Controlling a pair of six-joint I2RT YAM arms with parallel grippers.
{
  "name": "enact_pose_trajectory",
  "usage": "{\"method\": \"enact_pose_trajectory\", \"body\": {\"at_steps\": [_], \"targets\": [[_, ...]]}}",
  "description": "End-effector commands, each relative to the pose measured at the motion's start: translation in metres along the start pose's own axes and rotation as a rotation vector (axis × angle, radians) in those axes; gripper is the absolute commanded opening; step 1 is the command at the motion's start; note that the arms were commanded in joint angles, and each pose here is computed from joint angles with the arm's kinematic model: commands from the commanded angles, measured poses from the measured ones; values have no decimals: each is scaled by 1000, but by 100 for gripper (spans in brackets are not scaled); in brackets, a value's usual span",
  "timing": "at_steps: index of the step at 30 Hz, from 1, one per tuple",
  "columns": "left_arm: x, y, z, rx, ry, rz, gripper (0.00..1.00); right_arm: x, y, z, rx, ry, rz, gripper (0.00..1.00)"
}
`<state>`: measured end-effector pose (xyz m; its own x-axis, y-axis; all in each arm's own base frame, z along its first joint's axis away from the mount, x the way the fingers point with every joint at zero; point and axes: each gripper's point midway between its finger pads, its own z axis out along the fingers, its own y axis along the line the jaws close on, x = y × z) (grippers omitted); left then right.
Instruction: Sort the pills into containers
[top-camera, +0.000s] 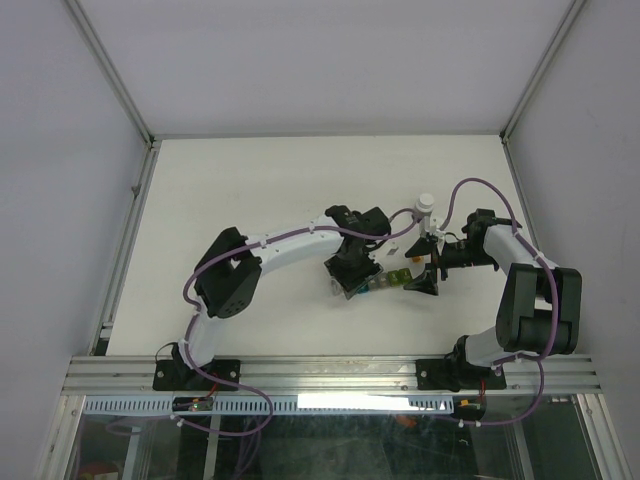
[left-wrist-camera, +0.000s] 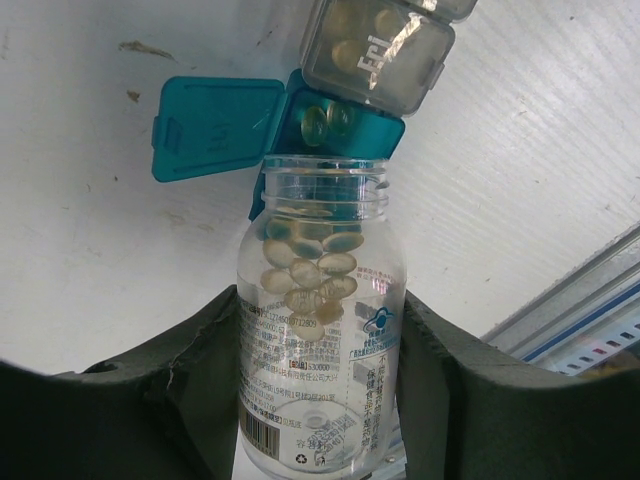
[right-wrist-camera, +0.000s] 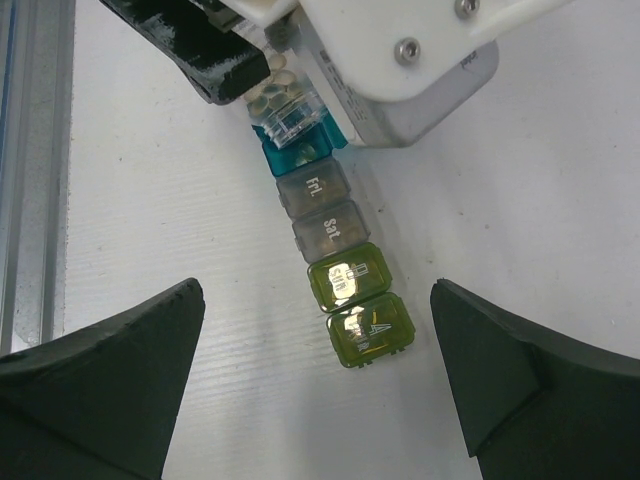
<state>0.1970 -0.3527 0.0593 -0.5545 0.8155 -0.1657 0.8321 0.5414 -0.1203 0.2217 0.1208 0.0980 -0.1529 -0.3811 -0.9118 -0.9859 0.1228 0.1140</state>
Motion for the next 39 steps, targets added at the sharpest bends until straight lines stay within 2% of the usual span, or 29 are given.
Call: {"method": "enact_pose_trajectory", "body": {"at_steps": [1,5,8,14,16,20,24,27,32,39], "targets": [[-26,-10,-37,9,-191,22,0,-11,-3,-3,16,-29,-37,99],[-34,-17,-46,9,-308,94,0,-13,-3,-4,17,-31,-50,99],[-44,-19,-63,2,-443,136,0,-20,-8,-10,30,-39,-62,99],[-45,-33,-117,31,-843,271,0,-60,-4,-46,56,-126,-117,100],[-46,-37,-144,21,-1046,321,0,-71,-8,-58,102,-142,-89,100],[-28,-51,-181,60,-1371,401,0,-93,-4,-68,157,-155,-154,99],[-8,-64,-222,141,-1586,403,0,-122,-1,-76,213,-204,-214,100],[8,-73,-240,213,-1659,394,0,-139,-3,-79,239,-272,-145,99],[30,-83,-253,315,-1749,388,0,-136,-9,-80,266,-244,-244,99],[18,-86,-253,285,-1740,450,0,-78,-17,-60,183,2,-454,98]]}}
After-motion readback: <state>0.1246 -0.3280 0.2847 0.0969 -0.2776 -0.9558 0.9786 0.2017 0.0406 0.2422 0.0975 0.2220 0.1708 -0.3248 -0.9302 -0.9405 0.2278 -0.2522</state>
